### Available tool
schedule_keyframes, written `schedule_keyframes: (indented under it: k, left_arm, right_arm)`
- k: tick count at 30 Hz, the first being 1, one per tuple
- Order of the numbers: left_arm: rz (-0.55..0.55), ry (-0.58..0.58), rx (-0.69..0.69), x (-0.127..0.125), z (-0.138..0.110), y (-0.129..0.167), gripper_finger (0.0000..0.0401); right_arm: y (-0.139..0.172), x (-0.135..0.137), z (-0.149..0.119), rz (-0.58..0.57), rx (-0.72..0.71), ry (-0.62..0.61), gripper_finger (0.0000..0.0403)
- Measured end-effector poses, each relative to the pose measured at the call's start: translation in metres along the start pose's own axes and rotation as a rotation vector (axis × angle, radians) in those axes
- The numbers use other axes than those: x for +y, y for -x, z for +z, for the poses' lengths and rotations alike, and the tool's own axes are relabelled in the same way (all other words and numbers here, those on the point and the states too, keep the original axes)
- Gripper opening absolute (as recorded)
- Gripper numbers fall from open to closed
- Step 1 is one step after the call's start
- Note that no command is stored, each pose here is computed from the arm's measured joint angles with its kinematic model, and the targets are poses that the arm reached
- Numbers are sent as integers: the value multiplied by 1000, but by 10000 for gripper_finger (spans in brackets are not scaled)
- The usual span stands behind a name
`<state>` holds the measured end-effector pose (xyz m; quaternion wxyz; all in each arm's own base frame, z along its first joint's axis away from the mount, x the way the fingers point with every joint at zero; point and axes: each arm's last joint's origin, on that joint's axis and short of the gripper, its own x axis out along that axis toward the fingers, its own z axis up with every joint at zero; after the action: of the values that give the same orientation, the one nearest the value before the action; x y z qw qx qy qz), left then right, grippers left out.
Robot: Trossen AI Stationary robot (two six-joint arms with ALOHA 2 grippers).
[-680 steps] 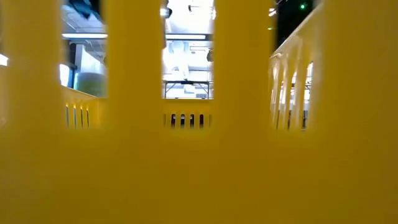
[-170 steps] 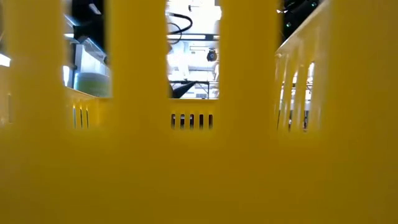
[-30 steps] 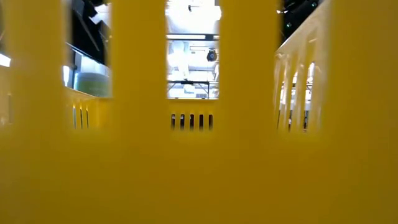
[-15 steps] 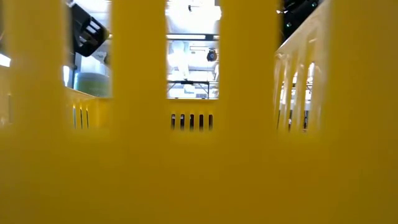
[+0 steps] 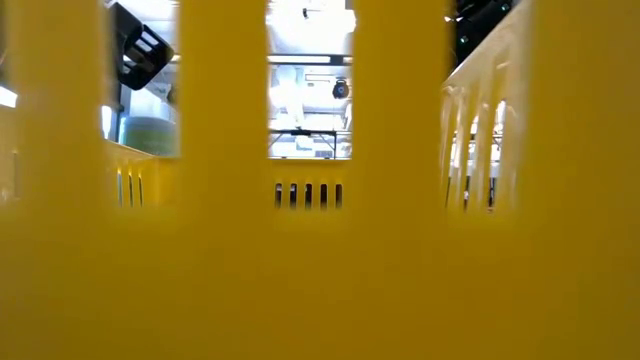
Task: Pick & Place Travel size toiletries
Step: Put the green shampoo bottle into the bottom black bin
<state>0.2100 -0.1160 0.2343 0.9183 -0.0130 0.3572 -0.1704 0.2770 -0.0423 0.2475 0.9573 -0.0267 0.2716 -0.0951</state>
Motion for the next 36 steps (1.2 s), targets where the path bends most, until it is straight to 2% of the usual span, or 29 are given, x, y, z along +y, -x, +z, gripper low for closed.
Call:
schedule_keyframes:
  k: [17,21,29,33,36]
  left_arm:
    - [-4,31,-48,-1,5,0,110]
    - [27,78,-52,0,4,0,118]
    - [91,86,-22,2,1,-11,191]
    - [84,96,-14,2,0,-13,227]
    - [48,165,-5,1,0,-13,245]
  right_arm:
    - [0,0,0,0,0,0,3]
    - [0,0,0,0,0,0,3]
    - [0,0,0,0,-1,0,3]
    - [0,0,0,0,-1,0,3]
    - [0,0,0,0,-1,0,3]
